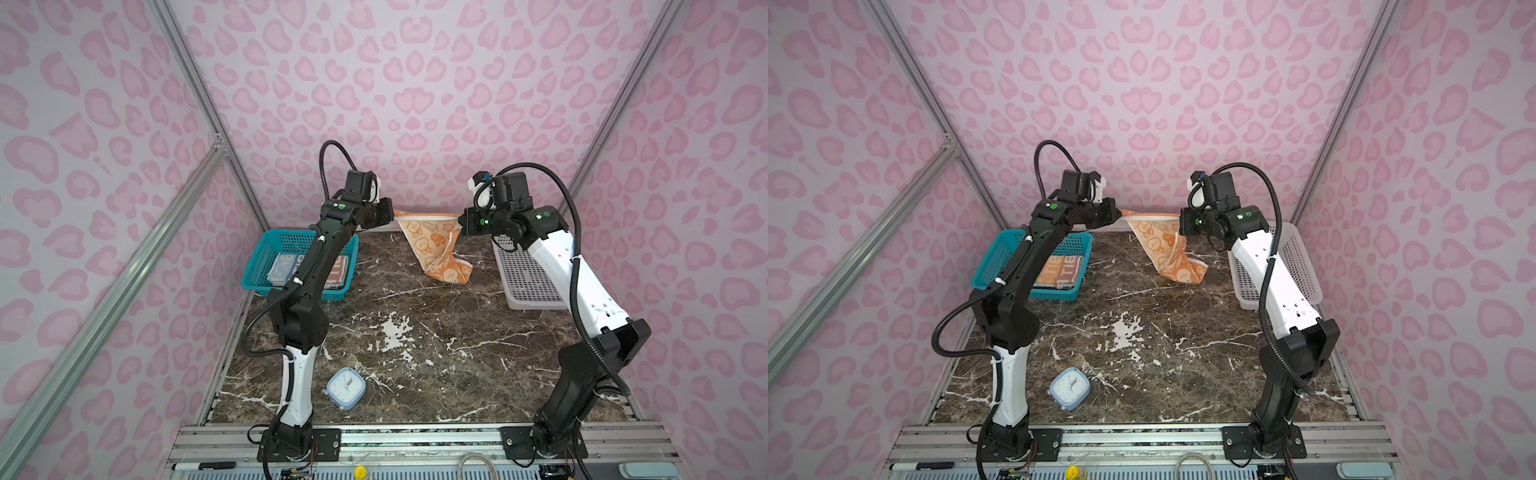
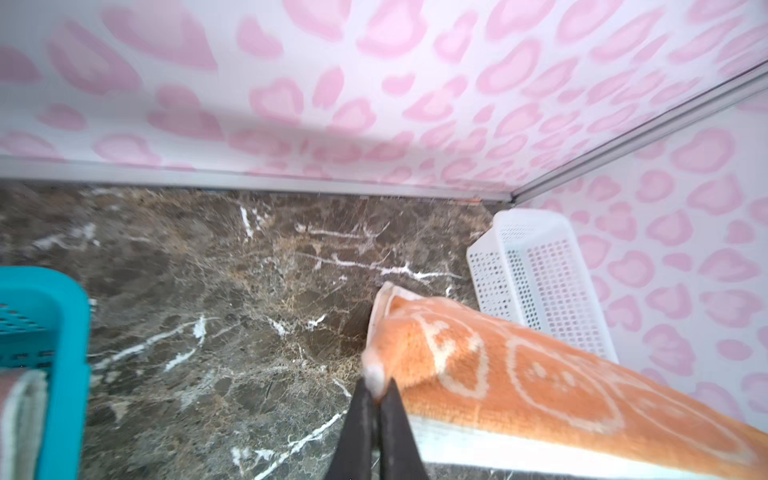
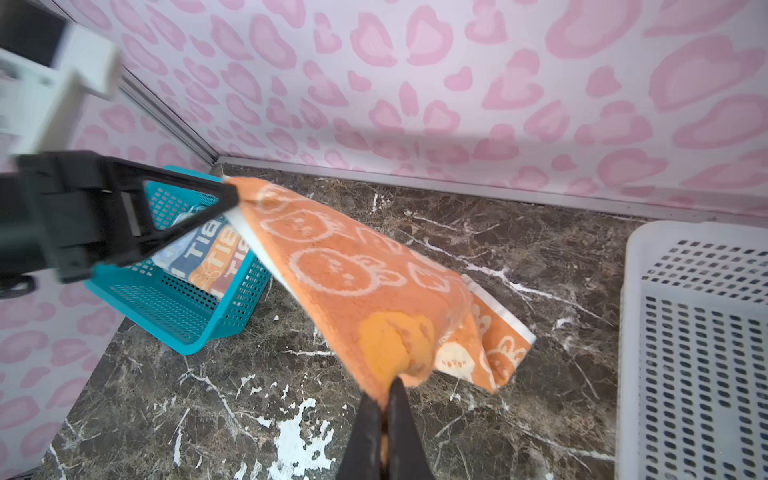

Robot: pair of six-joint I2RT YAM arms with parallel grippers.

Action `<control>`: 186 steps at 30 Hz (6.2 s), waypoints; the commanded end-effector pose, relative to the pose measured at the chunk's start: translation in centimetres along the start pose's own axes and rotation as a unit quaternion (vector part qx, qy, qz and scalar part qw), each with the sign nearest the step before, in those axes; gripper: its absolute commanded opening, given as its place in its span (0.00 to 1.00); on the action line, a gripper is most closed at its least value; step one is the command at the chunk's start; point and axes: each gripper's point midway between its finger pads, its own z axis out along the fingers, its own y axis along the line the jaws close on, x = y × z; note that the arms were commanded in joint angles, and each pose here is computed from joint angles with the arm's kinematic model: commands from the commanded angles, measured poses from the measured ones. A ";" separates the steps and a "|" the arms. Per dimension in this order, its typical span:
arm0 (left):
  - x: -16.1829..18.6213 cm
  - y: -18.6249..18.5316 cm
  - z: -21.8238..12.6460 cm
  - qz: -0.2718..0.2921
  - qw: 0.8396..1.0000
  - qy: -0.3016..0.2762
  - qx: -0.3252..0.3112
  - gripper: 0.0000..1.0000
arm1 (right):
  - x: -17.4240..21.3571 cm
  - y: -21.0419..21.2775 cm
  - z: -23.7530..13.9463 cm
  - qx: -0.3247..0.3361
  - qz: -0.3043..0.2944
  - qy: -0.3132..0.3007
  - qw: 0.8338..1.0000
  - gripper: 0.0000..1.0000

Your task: Fold and stack the towels

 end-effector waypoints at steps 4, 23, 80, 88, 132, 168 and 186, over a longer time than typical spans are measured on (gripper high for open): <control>-6.5 -6.3 -16.1 0.041 0.986 -0.155 0.038 0.03 | -2.2 1.5 -3.8 -0.020 -0.037 -0.047 0.998 0.00; -0.9 -13.6 -29.3 0.078 0.969 -0.179 0.155 0.02 | -1.5 8.4 -20.7 -0.146 -0.146 -0.167 0.964 0.00; -1.3 -2.9 -16.4 0.077 0.988 -0.136 -0.005 0.03 | -0.8 3.7 -8.2 -0.106 -0.129 -0.068 0.984 0.00; 1.2 -5.6 -25.2 0.084 0.978 -0.186 0.034 0.03 | 0.6 7.8 -17.5 -0.176 -0.184 -0.132 0.958 0.00; 12.1 12.5 7.9 0.001 0.980 0.134 -0.147 0.03 | 16.4 -7.0 15.9 -0.060 -0.054 0.284 0.955 0.00; 27.9 12.3 -0.7 -0.040 0.955 0.253 -0.152 0.03 | 31.9 -5.2 7.1 0.044 -0.066 0.329 0.941 0.00; 33.6 13.4 -1.0 -0.064 0.934 0.312 -0.160 0.02 | 36.5 -4.3 6.8 0.046 -0.018 0.361 0.931 0.00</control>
